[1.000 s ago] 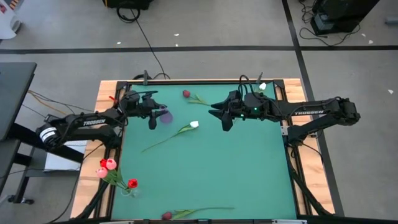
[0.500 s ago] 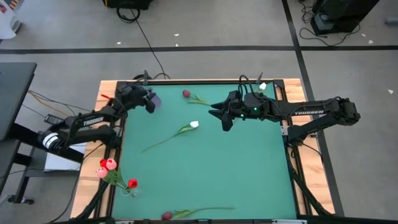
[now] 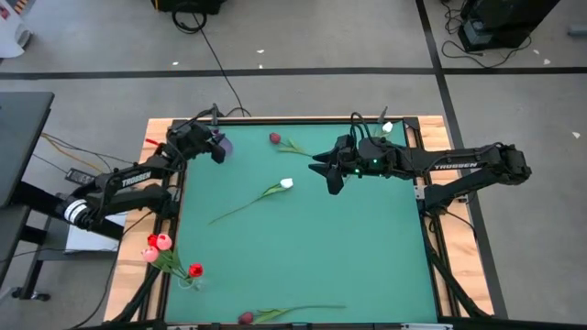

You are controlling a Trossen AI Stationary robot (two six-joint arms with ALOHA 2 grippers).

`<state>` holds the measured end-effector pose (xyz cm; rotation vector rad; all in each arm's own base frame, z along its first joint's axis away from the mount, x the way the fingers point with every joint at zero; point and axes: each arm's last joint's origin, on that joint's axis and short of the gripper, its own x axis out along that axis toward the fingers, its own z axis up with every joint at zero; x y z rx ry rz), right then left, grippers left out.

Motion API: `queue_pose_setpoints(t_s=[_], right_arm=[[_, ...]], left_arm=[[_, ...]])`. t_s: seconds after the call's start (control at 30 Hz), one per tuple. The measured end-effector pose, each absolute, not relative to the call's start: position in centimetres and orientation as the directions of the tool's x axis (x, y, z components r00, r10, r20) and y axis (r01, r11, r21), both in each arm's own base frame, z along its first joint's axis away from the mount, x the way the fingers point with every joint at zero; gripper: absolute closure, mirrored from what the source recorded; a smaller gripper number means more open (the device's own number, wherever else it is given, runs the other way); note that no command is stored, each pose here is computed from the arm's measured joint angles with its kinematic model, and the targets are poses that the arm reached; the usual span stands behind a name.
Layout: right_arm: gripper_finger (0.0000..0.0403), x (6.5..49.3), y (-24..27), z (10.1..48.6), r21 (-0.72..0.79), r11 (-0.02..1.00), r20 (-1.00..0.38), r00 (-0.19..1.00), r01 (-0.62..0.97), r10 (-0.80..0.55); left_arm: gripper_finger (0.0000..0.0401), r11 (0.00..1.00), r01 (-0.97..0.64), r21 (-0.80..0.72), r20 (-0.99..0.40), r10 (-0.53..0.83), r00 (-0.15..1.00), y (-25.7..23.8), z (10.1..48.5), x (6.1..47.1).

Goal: Sort flowers into vase by color
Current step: Put the bottom white flower into the violet vase

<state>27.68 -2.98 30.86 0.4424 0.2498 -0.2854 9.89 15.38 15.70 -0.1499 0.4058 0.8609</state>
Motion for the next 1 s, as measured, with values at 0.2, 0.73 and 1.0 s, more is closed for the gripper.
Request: queue_pose_setpoints(t_s=[0.2,0.73,1.0], right_arm=[[0.0204,27.6,-3.3,30.8,0.399,0.860,-0.299,0.932,0.319,-0.208],[0.0202,27.3,-4.4,30.2,0.482,0.782,-0.367,0.901,0.396,-0.231],[0.0202,26.8,-4.7,29.4,0.518,0.708,-0.450,0.857,0.481,-0.253]], left_arm=[[0.0198,0.629,-0.777,-0.031,-0.478,0.673,0.564,14.8,15.2,9.5],[0.0081,0.615,-0.785,-0.075,-0.676,0.547,0.493,13.8,19.5,8.9],[0.0081,0.578,-0.814,-0.062,-0.759,0.503,0.414,13.1,25.1,8.5]])
